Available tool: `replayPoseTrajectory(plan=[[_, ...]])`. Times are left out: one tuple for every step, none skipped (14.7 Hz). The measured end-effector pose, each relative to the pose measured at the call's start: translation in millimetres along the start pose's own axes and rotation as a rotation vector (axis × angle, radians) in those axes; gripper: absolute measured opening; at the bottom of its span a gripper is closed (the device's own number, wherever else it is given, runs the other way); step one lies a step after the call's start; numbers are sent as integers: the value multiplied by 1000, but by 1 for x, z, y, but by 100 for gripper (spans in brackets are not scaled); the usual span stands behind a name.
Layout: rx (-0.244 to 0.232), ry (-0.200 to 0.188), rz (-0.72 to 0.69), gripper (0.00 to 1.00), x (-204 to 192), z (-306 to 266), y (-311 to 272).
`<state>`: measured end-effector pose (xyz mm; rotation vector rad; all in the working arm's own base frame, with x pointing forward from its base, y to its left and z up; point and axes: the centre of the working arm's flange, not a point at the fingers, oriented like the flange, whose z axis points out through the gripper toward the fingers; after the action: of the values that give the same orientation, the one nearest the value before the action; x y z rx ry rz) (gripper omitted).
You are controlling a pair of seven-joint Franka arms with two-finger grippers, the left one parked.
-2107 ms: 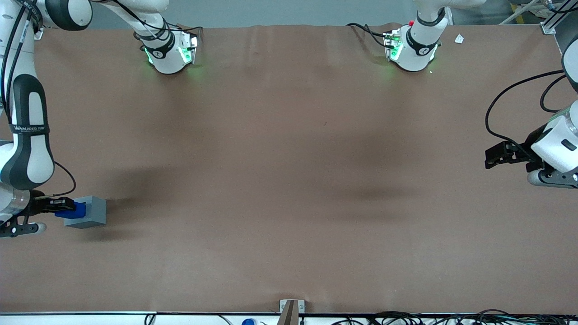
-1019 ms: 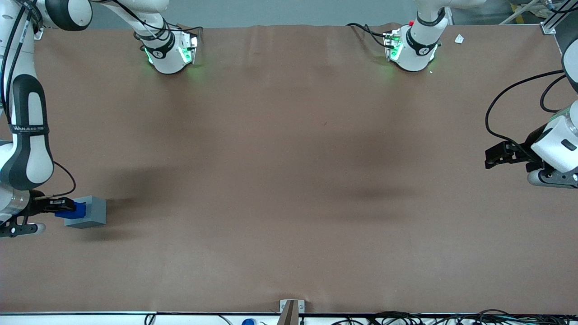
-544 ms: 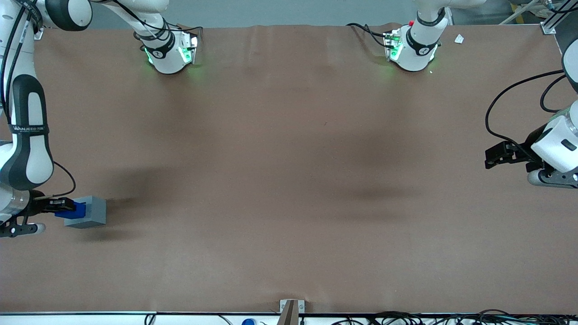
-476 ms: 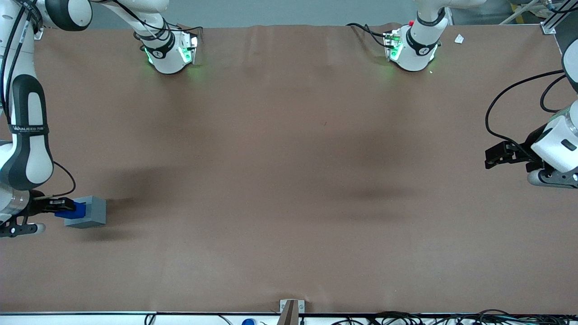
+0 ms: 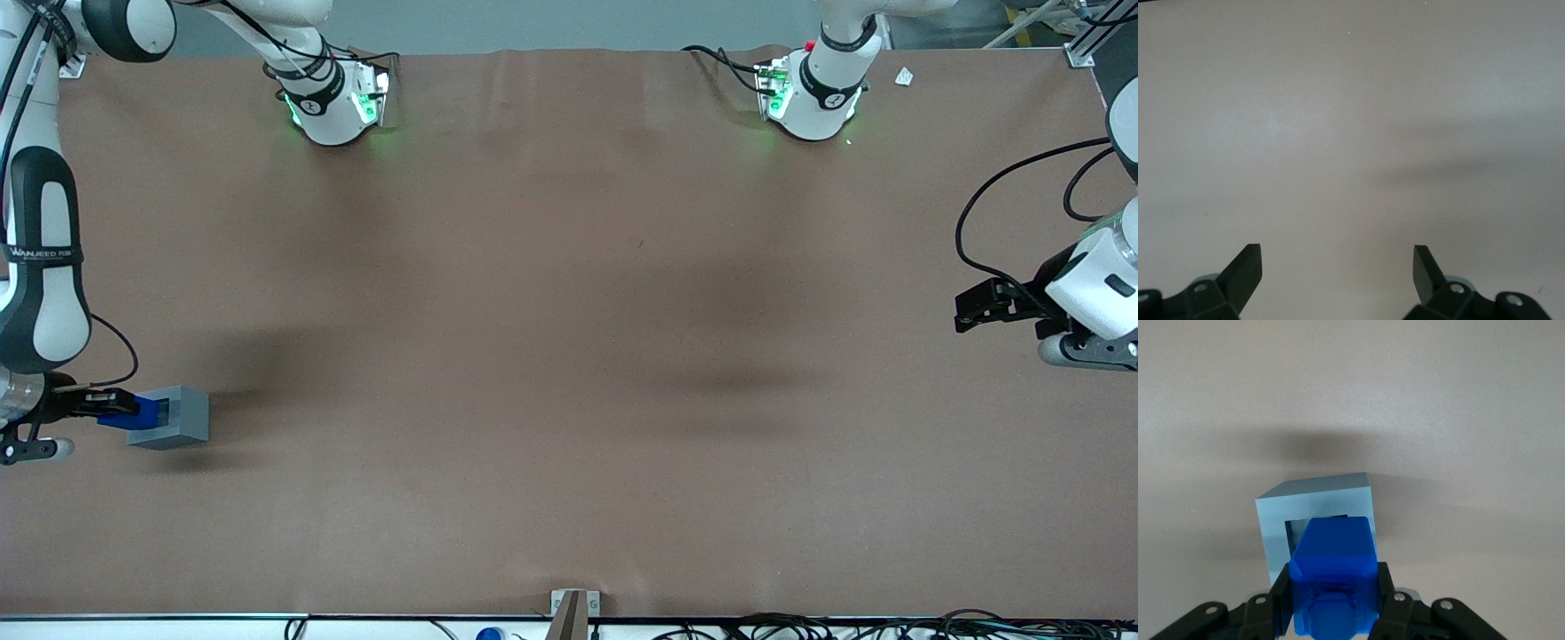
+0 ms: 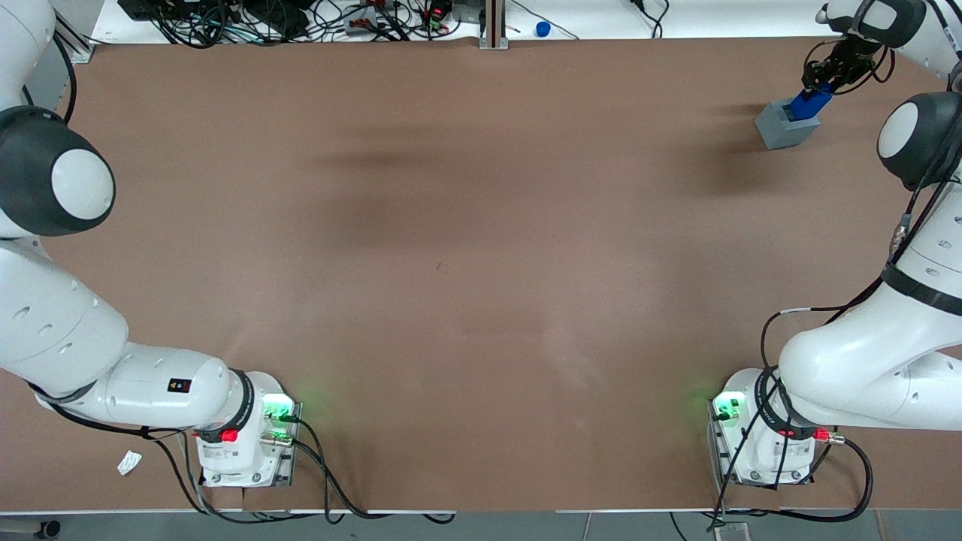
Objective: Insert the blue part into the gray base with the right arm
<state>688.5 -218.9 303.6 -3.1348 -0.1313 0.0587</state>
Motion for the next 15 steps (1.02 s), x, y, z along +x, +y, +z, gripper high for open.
replayPoseTrajectory(plan=[[3, 3, 1, 51, 0, 0, 0], [6, 6, 3, 51, 1, 0, -1], [9, 10, 4, 51, 2, 0, -1], [14, 14, 7, 51, 2, -1, -2], [23, 20, 13, 51, 3, -1, -2], [32, 28, 20, 51, 3, -1, -1], [38, 34, 26, 51, 3, -2, 0], [39, 36, 27, 51, 3, -2, 0], [39, 38, 27, 51, 4, -3, 0], [38, 41, 26, 51, 4, -4, 0], [37, 45, 26, 51, 5, -7, 0], [36, 51, 24, 51, 7, -9, 0], [35, 56, 23, 51, 8, -12, -1], [34, 60, 21, 51, 9, -13, -2], [34, 62, 20, 51, 10, -15, -2]])
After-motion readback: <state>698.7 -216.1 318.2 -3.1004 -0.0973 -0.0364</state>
